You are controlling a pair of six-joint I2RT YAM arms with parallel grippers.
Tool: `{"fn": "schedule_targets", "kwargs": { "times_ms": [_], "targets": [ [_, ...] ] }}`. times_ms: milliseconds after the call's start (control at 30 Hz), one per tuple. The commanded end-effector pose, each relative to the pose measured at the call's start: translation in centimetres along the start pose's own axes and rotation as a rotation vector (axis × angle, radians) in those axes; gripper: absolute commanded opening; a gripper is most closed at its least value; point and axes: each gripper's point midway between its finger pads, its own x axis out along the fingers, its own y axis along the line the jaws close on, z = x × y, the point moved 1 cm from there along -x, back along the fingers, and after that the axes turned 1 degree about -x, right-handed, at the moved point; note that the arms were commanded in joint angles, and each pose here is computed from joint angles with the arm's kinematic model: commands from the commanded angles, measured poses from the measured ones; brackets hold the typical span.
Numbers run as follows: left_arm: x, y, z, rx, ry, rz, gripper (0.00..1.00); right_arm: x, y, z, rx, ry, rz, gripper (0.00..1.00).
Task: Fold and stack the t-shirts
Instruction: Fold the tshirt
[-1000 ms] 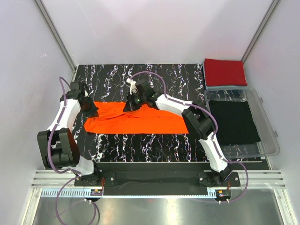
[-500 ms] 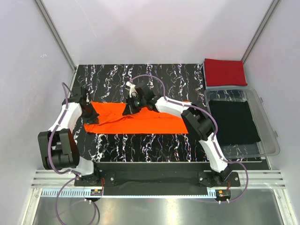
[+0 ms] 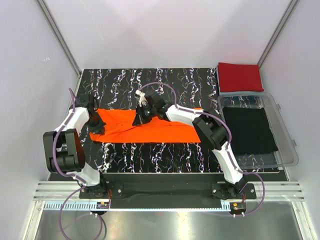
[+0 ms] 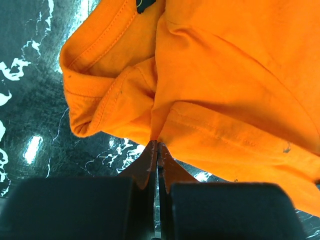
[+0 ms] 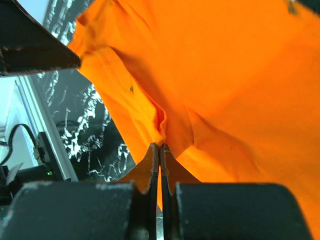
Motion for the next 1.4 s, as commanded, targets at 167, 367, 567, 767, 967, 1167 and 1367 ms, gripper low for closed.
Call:
{"fn": "schedule_targets", "kwargs": {
  "times_ms": [167, 367, 567, 767, 967, 1167, 1367],
  "targets": [
    [-0.3, -1.9, 3.0, 0.035, -0.062, -0.059, 0.01, -0.2, -0.1, -1.4, 0.038, 0.001, -0.042, 0.00],
    [-0.8, -2.2, 4.4, 0.058, -0.097, -0.058, 0.03, -0.1, -0.1, -2.1, 0.048, 0.010, -0.058, 0.07],
    [-1.9, -0.8, 5.7, 0.027, -0.123, 0.060, 0.14, -1.3, 0.6, -0.8, 0.036, -0.034, -0.079, 0.25],
    [-3.6, -0.9, 8.2, 0.027, -0.205, 0.091, 0.26, -3.7, 0.2, 0.3, 0.057, -0.063, -0.187, 0.29],
    [-4.9, -2.9, 10.8, 0.002, -0.258, 0.027, 0.24, -6.2, -2.5, 0.8, 0.123, -0.072, -0.276, 0.26],
    [-3.6, -4.3, 10.2, 0.031, -0.191, -0.042, 0.26, -6.6, -3.1, 1.5, 0.152, -0.068, -0.254, 0.26],
    [0.7, -4.1, 10.9, 0.035, -0.120, 0.018, 0.26, -6.3, -6.0, 1.2, 0.184, -0.083, -0.371, 0.25]
  ]
}}
